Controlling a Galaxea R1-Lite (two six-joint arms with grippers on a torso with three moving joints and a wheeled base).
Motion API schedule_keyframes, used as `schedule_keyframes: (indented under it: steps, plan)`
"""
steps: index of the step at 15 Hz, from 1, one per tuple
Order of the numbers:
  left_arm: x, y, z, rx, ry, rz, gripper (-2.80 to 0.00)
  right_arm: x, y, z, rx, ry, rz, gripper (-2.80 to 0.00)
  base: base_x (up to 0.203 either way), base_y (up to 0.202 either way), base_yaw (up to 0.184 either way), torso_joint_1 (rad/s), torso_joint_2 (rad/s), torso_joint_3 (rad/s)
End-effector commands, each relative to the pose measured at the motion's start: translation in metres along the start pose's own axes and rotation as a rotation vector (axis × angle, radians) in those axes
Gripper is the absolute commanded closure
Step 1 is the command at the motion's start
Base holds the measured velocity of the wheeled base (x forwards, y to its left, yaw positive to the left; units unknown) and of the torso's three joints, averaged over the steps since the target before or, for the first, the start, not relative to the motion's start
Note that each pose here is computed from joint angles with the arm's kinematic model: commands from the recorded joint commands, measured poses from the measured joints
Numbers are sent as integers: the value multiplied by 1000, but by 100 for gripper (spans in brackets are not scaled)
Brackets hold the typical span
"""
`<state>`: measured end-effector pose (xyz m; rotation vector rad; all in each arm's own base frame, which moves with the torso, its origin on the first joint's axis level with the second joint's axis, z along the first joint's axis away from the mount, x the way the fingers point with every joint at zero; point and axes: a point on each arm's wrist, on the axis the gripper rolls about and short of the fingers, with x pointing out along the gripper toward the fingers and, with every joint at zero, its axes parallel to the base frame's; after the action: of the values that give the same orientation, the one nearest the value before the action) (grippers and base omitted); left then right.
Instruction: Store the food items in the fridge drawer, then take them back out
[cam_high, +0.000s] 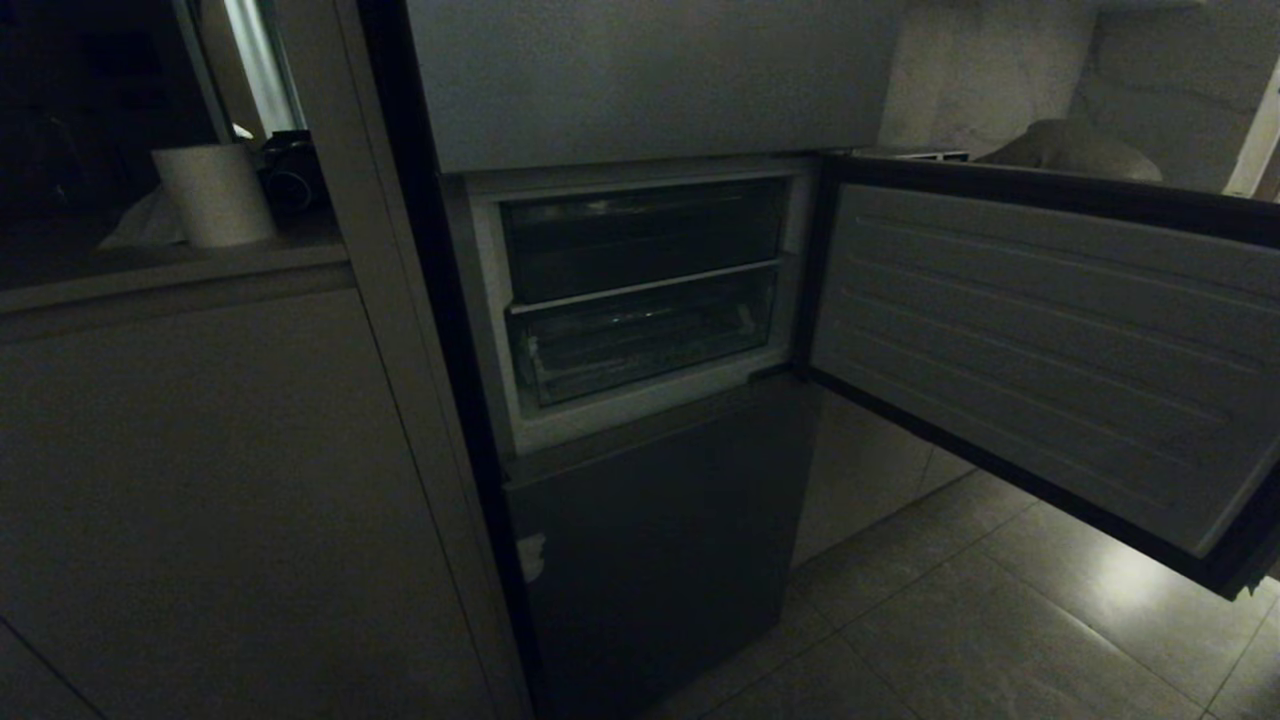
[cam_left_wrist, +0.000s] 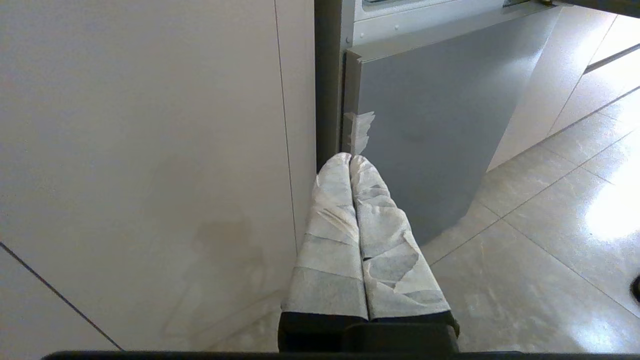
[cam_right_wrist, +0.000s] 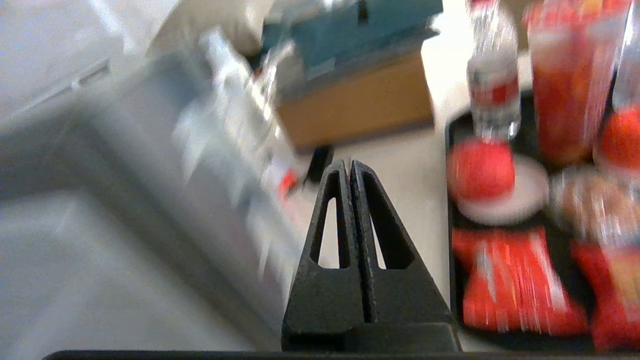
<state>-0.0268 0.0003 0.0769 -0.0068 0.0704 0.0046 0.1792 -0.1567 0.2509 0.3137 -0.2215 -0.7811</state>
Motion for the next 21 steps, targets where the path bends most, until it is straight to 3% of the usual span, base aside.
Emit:
schedule_keyframes:
  steps: [1, 5, 7, 9, 12, 14, 17, 19, 21]
  plan:
    - [0, 0, 0, 0, 0, 0, 0, 40, -6, -15, -1, 44, -12, 0, 0, 0, 0, 0, 0, 0]
    - [0, 0, 0, 0, 0, 0, 0, 74, 0, -15, 19, 73, 152, 0, 0, 0, 0, 0, 0, 0]
    - [0, 0, 0, 0, 2, 0, 0, 76, 4, -14, 83, 116, 263, 0, 0, 0, 0, 0, 0, 0]
    - [0, 0, 0, 0, 1, 0, 0, 69, 7, -12, 174, 182, 365, 0, 0, 0, 0, 0, 0, 0]
    - [0, 0, 0, 0, 0, 0, 0, 31, 7, -6, 214, 227, 428, 0, 0, 0, 0, 0, 0, 0]
    - [0, 0, 0, 0, 0, 0, 0, -9, 13, 18, 224, 161, 481, 0, 0, 0, 0, 0, 0, 0]
    - [0, 0, 0, 0, 2, 0, 0, -89, 25, 66, 234, -38, 583, 0, 0, 0, 0, 0, 0, 0]
    - [0, 0, 0, 0, 2, 0, 0, -140, 30, 92, 294, -149, 660, 0, 0, 0, 0, 0, 0, 0]
    - [0, 0, 0, 0, 2, 0, 0, -173, 33, 107, 349, -194, 702, 0, 0, 0, 0, 0, 0, 0]
